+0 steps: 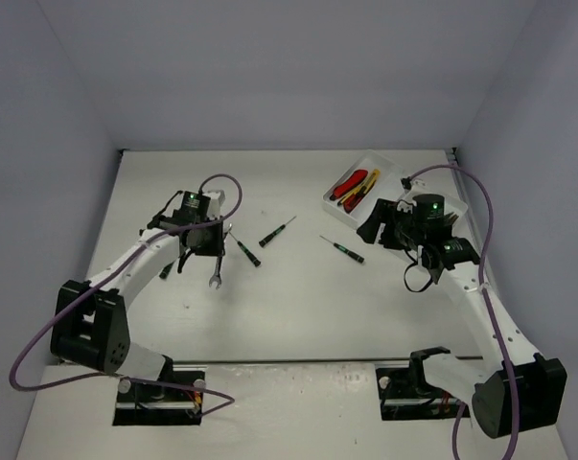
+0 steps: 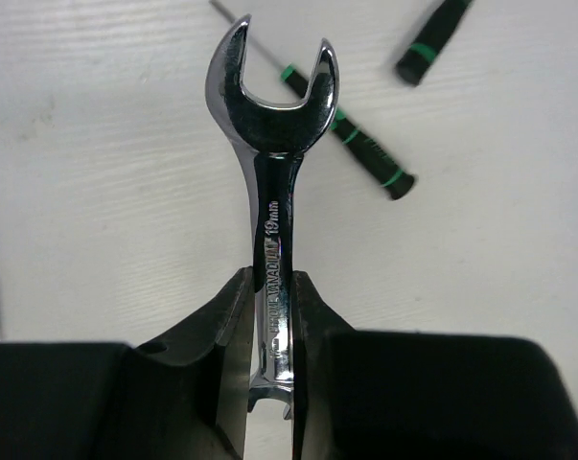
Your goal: Sort the tools into containers
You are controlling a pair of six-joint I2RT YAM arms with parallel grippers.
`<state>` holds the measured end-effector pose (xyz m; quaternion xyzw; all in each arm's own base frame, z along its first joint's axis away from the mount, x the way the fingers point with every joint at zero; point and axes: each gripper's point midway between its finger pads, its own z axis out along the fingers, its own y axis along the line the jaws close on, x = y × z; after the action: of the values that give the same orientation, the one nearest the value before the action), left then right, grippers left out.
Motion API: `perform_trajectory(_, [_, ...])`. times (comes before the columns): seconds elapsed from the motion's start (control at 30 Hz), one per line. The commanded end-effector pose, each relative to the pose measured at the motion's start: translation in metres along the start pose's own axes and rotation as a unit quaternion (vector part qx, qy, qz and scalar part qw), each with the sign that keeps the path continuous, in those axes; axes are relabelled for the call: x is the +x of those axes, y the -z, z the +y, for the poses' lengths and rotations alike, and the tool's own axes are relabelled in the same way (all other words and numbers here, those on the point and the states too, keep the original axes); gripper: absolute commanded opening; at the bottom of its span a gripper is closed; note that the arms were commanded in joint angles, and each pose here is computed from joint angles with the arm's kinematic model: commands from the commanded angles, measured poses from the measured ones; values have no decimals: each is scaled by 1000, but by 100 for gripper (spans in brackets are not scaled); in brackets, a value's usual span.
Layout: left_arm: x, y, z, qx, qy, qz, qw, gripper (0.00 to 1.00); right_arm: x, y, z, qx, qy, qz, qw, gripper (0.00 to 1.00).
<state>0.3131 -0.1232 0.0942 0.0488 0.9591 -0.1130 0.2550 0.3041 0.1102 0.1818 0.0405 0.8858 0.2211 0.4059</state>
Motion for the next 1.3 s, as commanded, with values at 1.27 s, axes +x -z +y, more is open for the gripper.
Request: perform_trajectory(1.27, [-48,116,-166,253,19,-221,942,0,6,-52,239,-217,54,-90,971,60])
